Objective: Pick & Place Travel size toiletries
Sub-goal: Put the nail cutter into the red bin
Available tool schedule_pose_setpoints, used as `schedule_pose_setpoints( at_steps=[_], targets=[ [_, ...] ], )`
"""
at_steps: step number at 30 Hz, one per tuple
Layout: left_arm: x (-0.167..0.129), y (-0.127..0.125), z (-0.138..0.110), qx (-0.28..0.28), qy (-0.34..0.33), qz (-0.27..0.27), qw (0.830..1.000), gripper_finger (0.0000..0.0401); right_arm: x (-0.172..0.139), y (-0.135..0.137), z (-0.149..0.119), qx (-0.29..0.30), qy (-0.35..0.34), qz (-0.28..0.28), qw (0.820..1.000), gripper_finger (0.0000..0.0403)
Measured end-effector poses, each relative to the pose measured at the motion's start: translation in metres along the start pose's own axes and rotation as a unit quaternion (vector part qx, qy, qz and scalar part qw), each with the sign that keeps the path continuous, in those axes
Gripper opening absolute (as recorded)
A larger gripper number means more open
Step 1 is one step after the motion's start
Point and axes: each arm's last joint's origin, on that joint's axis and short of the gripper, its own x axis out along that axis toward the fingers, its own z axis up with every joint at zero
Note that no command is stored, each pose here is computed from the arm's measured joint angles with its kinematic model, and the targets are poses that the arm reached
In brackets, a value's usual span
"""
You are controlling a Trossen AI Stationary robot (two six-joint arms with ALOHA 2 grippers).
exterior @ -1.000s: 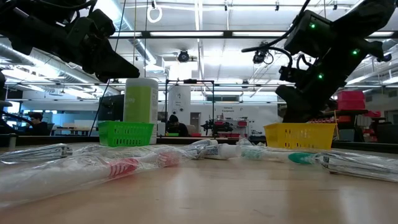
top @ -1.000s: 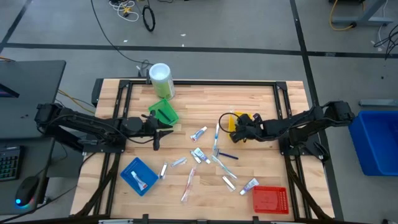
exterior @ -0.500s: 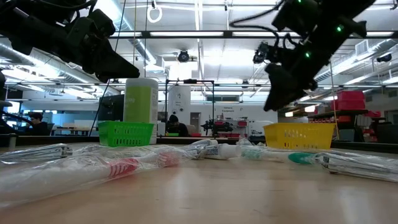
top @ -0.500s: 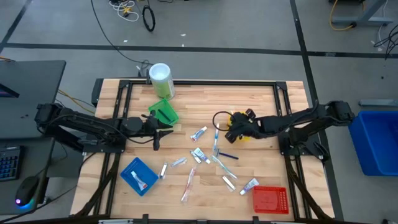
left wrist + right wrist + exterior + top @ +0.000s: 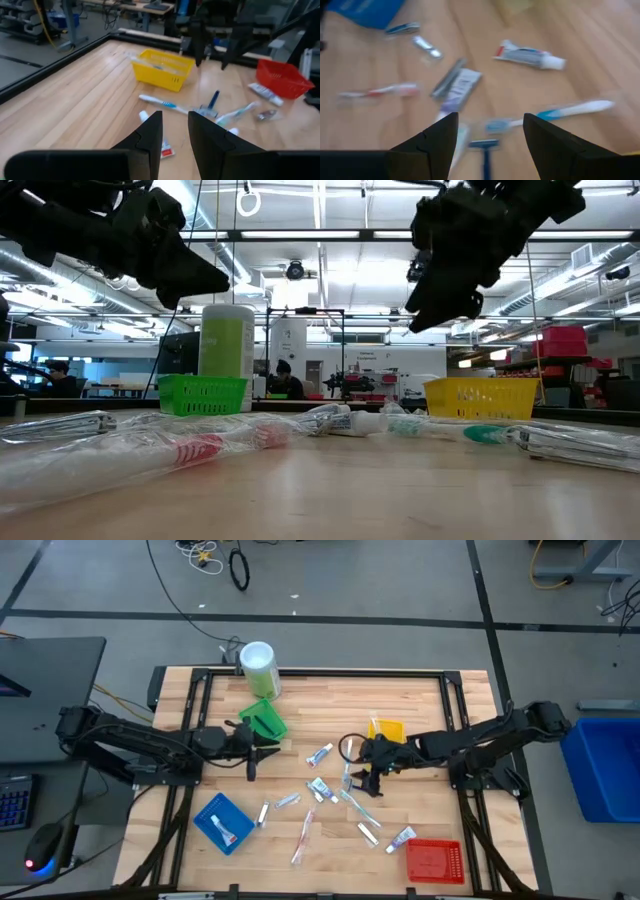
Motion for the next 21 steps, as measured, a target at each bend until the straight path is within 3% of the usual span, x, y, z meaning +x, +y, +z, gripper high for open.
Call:
schedule_pose_setpoints(
  at_steps=[6, 11, 21],
  targets=[
    [0.009, -0.005, -0.001, -0.005, -0.013, -0.046, 0.999, 0.0100, 0.001, 0.010, -0.010, -0.014, -0.011, 0.025, 1.000, 0.0233],
    [0.027, -0.012, -0.011, 0.010, -0.010, -0.053, 0.998, 0.0103, 0.002, 0.015, -0.014, -0.002, -0.025, 0.034, 0.999, 0.0222],
    [0.054, -0.025, -0.009, 0.052, 0.003, -0.060, 0.997, 0.0157, 0.035, 0.040, -0.017, -0.043, -0.095, 0.093, 0.990, 0.0229]
  ],
)
